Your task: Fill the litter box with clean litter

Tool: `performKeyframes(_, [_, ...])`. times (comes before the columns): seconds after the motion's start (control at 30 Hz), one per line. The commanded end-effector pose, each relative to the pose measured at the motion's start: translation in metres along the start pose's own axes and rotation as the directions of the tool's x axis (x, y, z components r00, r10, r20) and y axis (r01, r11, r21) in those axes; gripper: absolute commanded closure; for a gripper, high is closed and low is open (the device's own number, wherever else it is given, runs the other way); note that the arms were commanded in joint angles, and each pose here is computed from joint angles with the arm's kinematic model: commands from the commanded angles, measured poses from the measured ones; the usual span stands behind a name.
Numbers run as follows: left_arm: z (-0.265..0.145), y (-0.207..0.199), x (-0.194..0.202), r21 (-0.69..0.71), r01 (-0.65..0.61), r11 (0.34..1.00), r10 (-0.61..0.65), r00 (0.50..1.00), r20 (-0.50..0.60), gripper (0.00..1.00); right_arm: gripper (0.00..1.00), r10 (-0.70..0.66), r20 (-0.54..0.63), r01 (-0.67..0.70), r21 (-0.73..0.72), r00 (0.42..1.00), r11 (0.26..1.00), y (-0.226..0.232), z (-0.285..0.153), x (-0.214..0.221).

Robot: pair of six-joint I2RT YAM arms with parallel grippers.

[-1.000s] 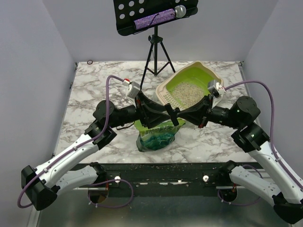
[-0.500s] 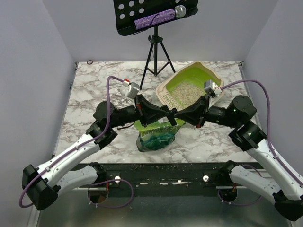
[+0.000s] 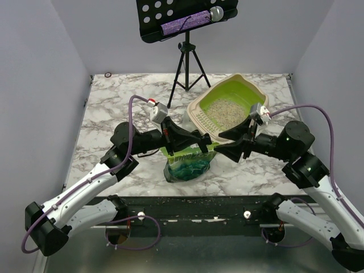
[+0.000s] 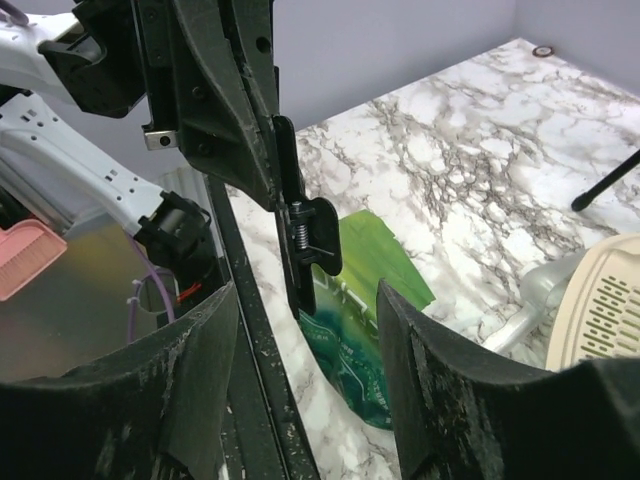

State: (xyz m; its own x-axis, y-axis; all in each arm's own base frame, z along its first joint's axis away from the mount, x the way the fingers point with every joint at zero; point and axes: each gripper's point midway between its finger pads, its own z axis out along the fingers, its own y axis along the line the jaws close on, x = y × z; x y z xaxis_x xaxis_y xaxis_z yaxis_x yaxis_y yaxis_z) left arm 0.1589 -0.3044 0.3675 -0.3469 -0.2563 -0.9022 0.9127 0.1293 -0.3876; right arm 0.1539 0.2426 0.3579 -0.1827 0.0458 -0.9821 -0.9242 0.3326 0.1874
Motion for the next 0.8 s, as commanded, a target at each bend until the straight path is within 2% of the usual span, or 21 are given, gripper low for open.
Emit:
performKeyframes(0.0, [-0.007,-0.015,0.006,0.078,-0.039,0.996,0.042,0.999,-0.034,1.00,0.34,-0.045,-0.014,0.045,0.024,0.999,0.999,-0.001,-0.006,-0.003])
performKeyframes(0.3, [-0.009,-0.032,0.013,0.187,-0.030,0.982,0.042,0.997,-0.061,1.00,0.34,-0.024,-0.056,0.016,-0.146,0.998,0.989,0.018,0.008,0.006])
performKeyframes(0.77, [-0.012,-0.035,0.017,0.203,-0.037,0.978,0.051,0.997,-0.066,1.00,0.40,0.031,-0.068,-0.048,-0.261,0.997,0.964,0.028,0.020,0.009])
